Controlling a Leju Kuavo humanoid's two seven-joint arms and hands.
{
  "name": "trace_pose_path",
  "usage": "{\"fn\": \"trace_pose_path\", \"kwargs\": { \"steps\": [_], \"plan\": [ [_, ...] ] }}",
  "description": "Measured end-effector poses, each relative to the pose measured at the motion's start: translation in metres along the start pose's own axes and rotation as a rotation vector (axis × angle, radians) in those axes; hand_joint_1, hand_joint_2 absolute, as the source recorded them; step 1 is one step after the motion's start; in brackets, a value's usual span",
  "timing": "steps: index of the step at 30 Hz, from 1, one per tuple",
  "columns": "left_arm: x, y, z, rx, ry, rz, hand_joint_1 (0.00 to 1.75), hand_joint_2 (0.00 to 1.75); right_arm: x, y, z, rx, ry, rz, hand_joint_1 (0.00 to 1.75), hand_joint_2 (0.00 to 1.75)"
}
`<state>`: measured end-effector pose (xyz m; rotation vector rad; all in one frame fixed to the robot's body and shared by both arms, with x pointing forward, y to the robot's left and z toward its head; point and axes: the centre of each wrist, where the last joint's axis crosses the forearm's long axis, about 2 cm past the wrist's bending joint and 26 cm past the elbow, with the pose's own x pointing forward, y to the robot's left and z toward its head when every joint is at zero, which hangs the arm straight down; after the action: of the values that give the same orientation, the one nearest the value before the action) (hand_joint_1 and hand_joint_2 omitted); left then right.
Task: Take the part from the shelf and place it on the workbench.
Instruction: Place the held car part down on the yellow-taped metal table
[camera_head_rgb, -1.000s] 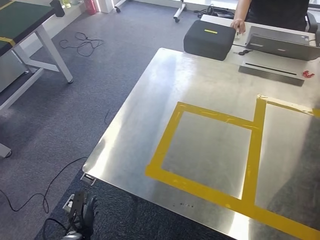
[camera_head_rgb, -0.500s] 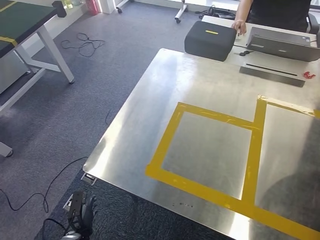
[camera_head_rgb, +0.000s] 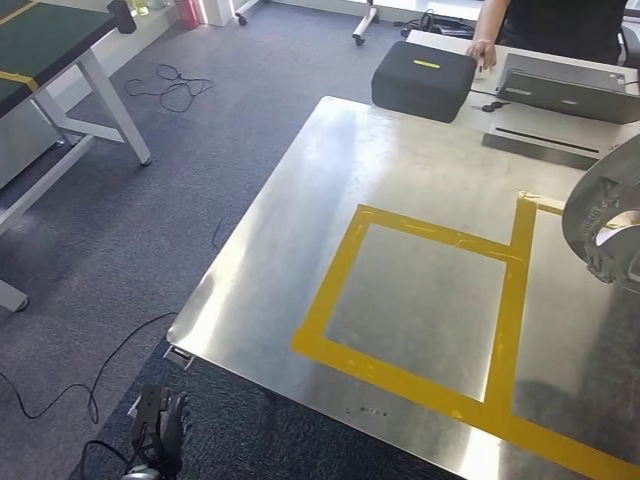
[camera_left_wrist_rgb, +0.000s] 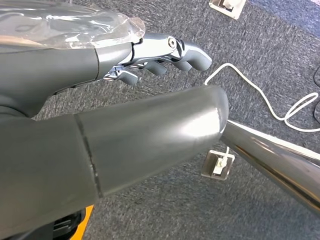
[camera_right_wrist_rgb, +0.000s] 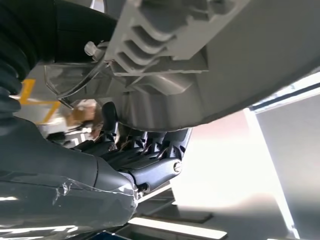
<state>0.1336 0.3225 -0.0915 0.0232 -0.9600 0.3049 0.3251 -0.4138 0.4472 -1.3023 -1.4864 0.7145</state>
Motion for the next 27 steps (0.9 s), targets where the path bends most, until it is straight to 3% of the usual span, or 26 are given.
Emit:
{"fn": "trace_pose_path", "kwargs": {
  "steps": [8, 16, 22, 27],
  "plan": [
    [-0.001, 0.001, 0.001, 0.007, 0.004, 0.0, 0.0, 0.0, 0.032, -0.007, 0.016, -0.031, -0.15, -0.094, 1.75, 1.75],
    [-0.002, 0.002, 0.002, 0.009, 0.004, -0.001, 0.0, 0.0, 0.048, -0.009, 0.03, -0.015, -0.235, -0.127, 1.75, 1.75],
    [-0.003, 0.003, 0.002, 0.013, 0.003, 0.002, 0.0, 0.0, 0.046, -0.003, 0.035, 0.057, -0.241, -0.051, 1.75, 1.75],
    [-0.006, 0.004, 0.005, 0.017, 0.007, 0.003, 0.0, 0.0, 0.029, 0.014, 0.048, 0.169, -0.197, 0.048, 1.75, 1.75]
  ]
}}
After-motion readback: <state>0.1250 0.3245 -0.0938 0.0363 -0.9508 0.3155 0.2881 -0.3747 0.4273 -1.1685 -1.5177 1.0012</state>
